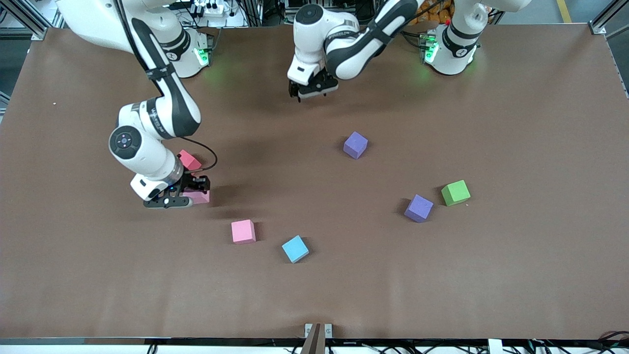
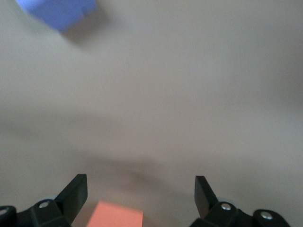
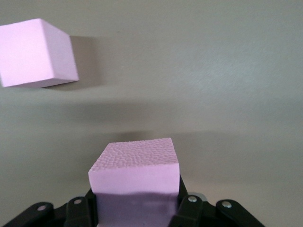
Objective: Arrange blocks into number 1
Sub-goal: 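Grasp the purple block with the left gripper while the right gripper places pink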
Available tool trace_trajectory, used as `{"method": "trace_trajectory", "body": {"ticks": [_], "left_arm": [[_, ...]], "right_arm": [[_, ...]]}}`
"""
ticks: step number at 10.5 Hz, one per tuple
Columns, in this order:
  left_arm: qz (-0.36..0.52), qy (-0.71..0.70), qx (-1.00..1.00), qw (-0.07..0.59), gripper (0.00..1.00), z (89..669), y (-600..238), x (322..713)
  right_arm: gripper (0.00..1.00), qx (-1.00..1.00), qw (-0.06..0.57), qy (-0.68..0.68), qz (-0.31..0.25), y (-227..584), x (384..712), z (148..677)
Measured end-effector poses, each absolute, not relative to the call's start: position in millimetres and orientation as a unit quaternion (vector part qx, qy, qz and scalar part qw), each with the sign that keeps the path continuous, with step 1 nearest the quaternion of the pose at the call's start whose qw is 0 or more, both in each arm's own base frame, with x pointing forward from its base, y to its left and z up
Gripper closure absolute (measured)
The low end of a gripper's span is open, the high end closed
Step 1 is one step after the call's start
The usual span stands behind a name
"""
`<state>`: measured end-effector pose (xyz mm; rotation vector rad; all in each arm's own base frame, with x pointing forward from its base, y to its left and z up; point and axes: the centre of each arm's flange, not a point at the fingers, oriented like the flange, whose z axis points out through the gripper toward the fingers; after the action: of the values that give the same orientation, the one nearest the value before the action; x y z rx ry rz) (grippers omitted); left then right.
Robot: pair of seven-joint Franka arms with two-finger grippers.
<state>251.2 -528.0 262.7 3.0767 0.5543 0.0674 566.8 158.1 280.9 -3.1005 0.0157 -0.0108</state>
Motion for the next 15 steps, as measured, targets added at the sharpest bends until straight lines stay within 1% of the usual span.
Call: {"method": "trace_trajectory", "body": {"ticks": [2,4,5,6,8,10,12,15], "left_arm": [[0.034,0.220,0.975,-0.012,0.00,270.5,-484.6,322.8],[0.041,0.272,0.961,-0.025,0.00,265.7,-433.7,387.4],[0.040,0.300,0.952,-0.034,0.00,259.4,-412.0,409.3],[0.034,0.329,0.943,-0.039,0.00,253.9,-393.4,426.8],[0.009,0.374,0.927,-0.030,0.00,255.7,-384.5,440.4],[-0.020,0.405,0.914,-0.016,0.00,261.7,-391.7,440.7],[-0.036,0.408,0.912,-0.021,0.00,253.2,-397.1,430.9],[-0.051,0.401,0.914,-0.027,0.00,224.4,-397.3,413.5]], "right_arm": [[0.41,-0.999,0.020,0.032,0.002,198.0,543.4,282.0],[0.41,-0.998,0.019,0.056,0.008,244.5,510.2,285.3],[0.41,-0.997,0.020,0.069,0.009,277.7,488.3,287.9],[0.41,-0.997,0.021,0.077,0.011,321.8,458.8,290.6],[0.41,-0.997,0.026,0.072,0.015,395.2,396.7,293.0],[0.41,-0.997,0.031,0.063,0.020,443.9,340.2,292.2],[0.41,-0.998,0.036,0.047,0.016,474.4,295.8,289.3],[0.41,-1.000,0.020,0.020,-0.014,499.2,246.2,261.6]]}}
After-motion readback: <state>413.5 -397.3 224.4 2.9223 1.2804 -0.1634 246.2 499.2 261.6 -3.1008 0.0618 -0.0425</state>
